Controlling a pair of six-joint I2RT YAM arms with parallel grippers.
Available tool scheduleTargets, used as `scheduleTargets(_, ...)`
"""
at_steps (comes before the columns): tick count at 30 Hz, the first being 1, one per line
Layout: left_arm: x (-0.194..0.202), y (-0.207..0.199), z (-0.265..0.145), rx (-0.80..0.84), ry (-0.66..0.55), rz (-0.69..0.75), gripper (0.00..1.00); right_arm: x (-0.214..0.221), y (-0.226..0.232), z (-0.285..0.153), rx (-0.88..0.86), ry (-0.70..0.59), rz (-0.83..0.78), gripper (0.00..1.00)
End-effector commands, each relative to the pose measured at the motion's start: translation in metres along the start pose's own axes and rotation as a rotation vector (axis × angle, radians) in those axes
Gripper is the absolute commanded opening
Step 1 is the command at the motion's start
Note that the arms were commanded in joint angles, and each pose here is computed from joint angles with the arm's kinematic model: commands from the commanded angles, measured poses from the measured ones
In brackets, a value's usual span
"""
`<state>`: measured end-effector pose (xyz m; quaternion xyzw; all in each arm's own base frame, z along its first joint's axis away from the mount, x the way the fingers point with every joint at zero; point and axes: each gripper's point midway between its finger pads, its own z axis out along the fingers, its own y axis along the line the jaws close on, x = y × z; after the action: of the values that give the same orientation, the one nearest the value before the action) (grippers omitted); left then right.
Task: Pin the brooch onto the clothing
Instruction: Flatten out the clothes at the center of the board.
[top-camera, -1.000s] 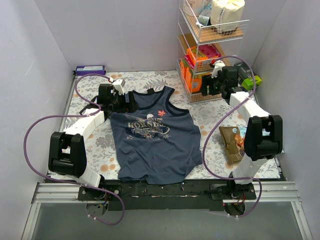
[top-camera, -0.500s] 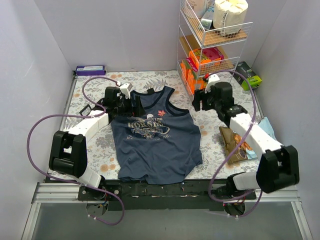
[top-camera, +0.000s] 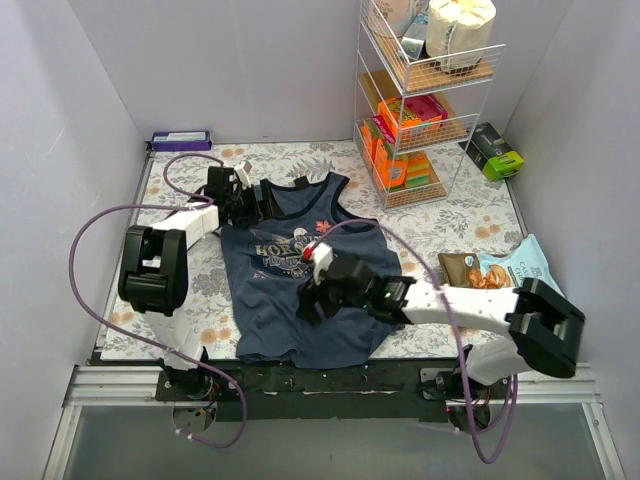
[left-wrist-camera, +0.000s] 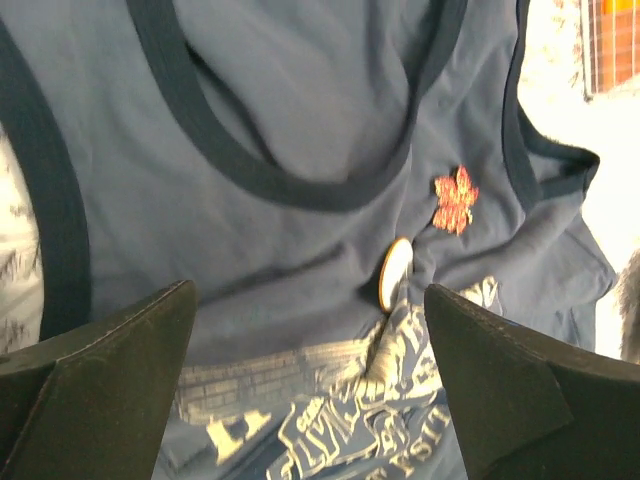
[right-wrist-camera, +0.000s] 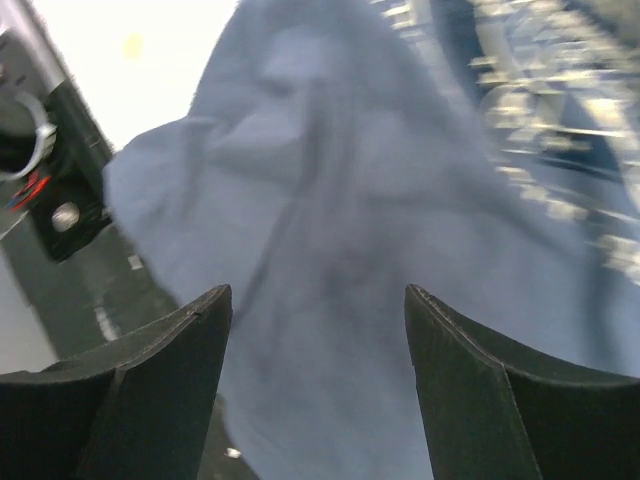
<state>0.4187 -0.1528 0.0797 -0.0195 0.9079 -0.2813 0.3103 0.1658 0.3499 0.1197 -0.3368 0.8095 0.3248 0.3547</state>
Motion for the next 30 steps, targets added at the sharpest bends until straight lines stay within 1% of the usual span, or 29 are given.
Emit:
scheduleTargets(1, -0.043, -0.020, 0.012, 0.070, -0.064, 0.020, 0.95, -0.018, 0.082, 0.025, -0.212, -0.053, -0.007, 0.77)
scheduleTargets(3, -0.036, -0.010, 0.029, 0.056, -0.022, 0.003, 0.93, -0.013, 0.107, 0.037, -0.291, -0.039, -0.022, 0.77)
scheduleTargets(4, -0.036, -0.009, 0.034, 0.061, -0.012, -0.002, 0.91, -0.021, 0.118, 0.040, -0.317, -0.053, -0.032, 0.77)
scheduleTargets(6, -0.039, -0.011, 0.040, 0.081, -0.009, -0.005, 0.90, -0.012, 0.130, 0.053, -0.327, -0.030, -0.078, 0.77)
scheduleTargets(9, -0.037, -0.005, 0.058, 0.093, 0.011, -0.022, 0.90, -0.006, 0.141, 0.071, -0.356, -0.002, -0.100, 0.77)
scheduleTargets(10, -0.031, 0.002, 0.067, 0.084, 0.034, -0.040, 0.90, -0.004, 0.143, 0.074, -0.366, 0.002, -0.099, 0.77)
scheduleTargets(12, -0.033, 0.006, 0.073, 0.089, 0.040, -0.068, 0.90, 0.004, 0.149, 0.085, -0.380, 0.021, -0.114, 0.77)
scheduleTargets(14, -0.029, 0.015, 0.084, 0.085, 0.058, -0.097, 0.90, 0.016, 0.148, 0.095, -0.369, 0.055, -0.123, 0.77)
scheduleTargets(15, -0.034, 0.015, 0.087, 0.087, 0.051, -0.098, 0.90, 0.016, 0.153, 0.098, -0.380, 0.056, -0.129, 0.77)
scheduleTargets(18, -0.029, 0.030, 0.100, 0.072, 0.076, -0.139, 0.90, 0.028, 0.154, 0.109, -0.356, 0.089, -0.139, 0.76)
scheduleTargets(20, -0.038, 0.034, 0.104, 0.069, 0.063, -0.148, 0.90, 0.041, 0.149, 0.117, -0.326, 0.122, -0.145, 0.76)
scheduleTargets(21, -0.032, 0.042, 0.112, 0.060, 0.077, -0.159, 0.90, 0.043, 0.145, 0.120, -0.299, 0.127, -0.143, 0.74)
scheduleTargets(23, -0.039, 0.044, 0.118, 0.067, 0.073, -0.162, 0.90, 0.051, 0.139, 0.127, -0.270, 0.152, -0.139, 0.71)
scheduleTargets(24, -0.034, 0.048, 0.124, 0.073, 0.089, -0.179, 0.90, 0.053, 0.137, 0.129, -0.258, 0.158, -0.140, 0.64)
scheduleTargets(26, -0.042, 0.052, 0.128, 0.074, 0.076, -0.184, 0.90, 0.055, 0.137, 0.133, -0.248, 0.171, -0.140, 0.53)
scheduleTargets(27, -0.038, 0.057, 0.134, 0.070, 0.084, -0.192, 0.90, 0.055, 0.138, 0.134, -0.254, 0.177, -0.137, 0.39)
scheduleTargets(29, -0.048, 0.057, 0.137, 0.075, 0.067, -0.186, 0.89, 0.052, 0.145, 0.137, -0.283, 0.179, -0.139, 0.22)
scheduleTargets(30, -0.049, 0.059, 0.139, 0.074, 0.067, -0.189, 0.89, 0.052, 0.154, 0.135, -0.330, 0.186, -0.142, 0.12)
